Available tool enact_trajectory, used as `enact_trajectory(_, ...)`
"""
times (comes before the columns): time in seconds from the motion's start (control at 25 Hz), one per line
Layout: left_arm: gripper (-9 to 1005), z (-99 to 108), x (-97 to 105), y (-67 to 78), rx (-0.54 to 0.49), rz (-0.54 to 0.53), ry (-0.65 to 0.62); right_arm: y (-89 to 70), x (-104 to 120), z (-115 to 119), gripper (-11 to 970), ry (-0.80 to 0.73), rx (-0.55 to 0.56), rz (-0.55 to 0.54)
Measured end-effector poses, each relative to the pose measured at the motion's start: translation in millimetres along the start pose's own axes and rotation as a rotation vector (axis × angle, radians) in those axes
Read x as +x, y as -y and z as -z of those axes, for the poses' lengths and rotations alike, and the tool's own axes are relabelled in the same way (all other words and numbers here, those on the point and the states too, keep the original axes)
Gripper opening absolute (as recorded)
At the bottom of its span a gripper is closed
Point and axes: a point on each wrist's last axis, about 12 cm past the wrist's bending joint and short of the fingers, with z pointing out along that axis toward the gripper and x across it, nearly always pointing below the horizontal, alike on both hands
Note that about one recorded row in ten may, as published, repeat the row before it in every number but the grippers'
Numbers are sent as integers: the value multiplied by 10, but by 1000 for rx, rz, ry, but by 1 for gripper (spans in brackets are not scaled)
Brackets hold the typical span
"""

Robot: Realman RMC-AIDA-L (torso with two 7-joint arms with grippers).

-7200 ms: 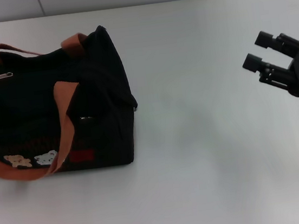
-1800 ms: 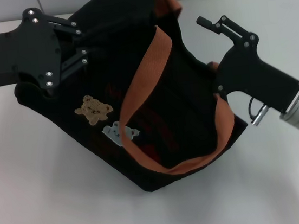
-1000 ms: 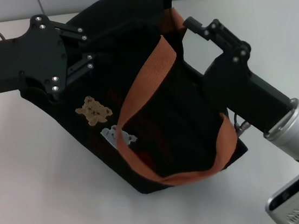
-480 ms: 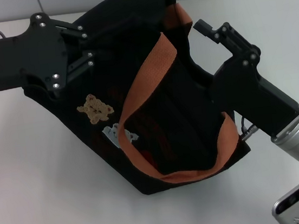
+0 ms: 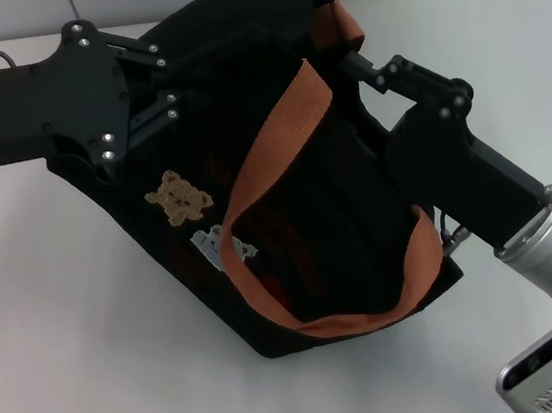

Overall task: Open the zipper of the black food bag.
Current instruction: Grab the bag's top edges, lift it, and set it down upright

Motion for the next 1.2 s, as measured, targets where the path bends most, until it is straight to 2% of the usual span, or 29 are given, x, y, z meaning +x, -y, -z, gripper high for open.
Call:
enact_trajectory(0.2,104,5,4,7,1,2,0,-22,34,-16,455,-22,-25,3)
enact_trajectory(0.8,104,0,1,6,4,-3,1,-26,35,-22,438,-18,-32,6)
enact_trajectory(1.04,104,0,2,5,3,-3,1,-32,27,-26,361,-8,-40,7)
enact_trajectory(1.2,104,0,1,5,4,-3,1,-29,29,-29,219,-6,-40,9)
